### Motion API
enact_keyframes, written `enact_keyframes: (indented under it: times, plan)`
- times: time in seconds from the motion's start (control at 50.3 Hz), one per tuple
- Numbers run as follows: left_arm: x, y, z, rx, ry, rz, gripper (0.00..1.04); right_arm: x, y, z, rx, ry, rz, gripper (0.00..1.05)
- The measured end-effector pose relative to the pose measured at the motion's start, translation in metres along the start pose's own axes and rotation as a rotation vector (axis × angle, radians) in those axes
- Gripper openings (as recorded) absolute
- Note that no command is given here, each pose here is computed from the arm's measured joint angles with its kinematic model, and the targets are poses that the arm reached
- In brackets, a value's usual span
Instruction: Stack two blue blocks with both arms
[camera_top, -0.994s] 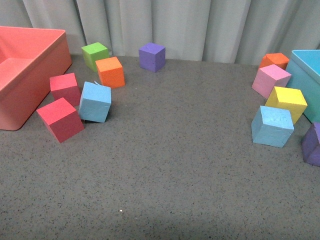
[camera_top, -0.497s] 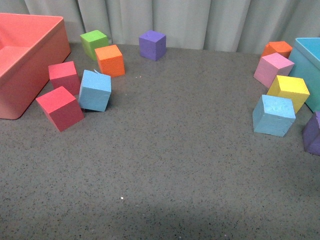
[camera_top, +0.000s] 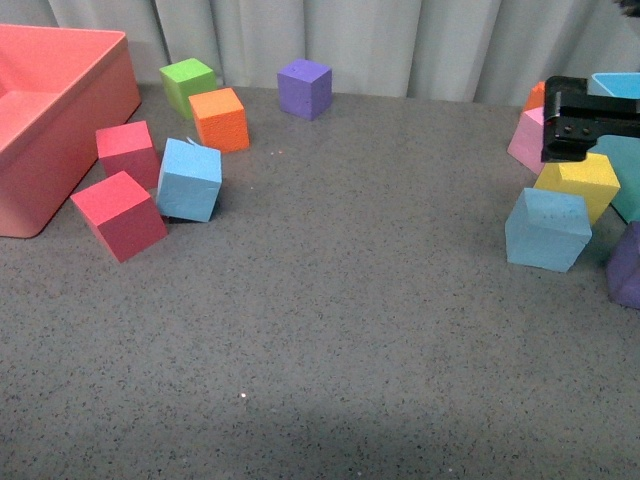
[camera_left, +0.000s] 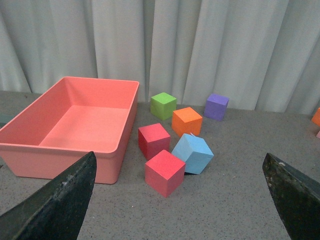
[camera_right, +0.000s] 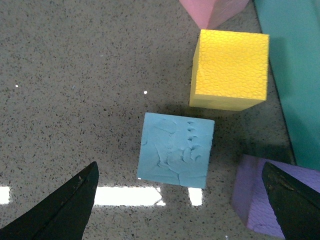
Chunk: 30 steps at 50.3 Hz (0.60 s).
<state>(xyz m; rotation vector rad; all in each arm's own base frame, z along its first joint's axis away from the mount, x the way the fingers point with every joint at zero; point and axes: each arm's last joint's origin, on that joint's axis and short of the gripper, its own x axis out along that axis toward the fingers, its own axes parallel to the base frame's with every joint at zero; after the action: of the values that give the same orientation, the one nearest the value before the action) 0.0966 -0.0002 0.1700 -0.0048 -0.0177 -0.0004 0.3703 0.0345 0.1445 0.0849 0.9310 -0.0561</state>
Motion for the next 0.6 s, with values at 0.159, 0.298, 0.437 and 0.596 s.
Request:
enact_keyframes:
  times: [0.159,0.298,0.437,0.596]
  plan:
    - [0.0,0.0,0.0,0.0,0.0,0.0,0.98,0.024,0.006,0.008,0.046,0.131,-0.038,0.95]
    - [0.0,0.0,0.0,0.0,0.0,0.0,0.98,0.042,0.007,0.006,0.063,0.204,-0.079,0.95]
    - [0.0,0.0,0.0,0.0,0.0,0.0,0.98,0.058,0.007,0.006,0.07,0.226,-0.089,0.95]
    - [0.0,0.0,0.0,0.0,0.0,0.0,0.98,0.077,0.011,0.001,0.066,0.256,-0.086,0.95]
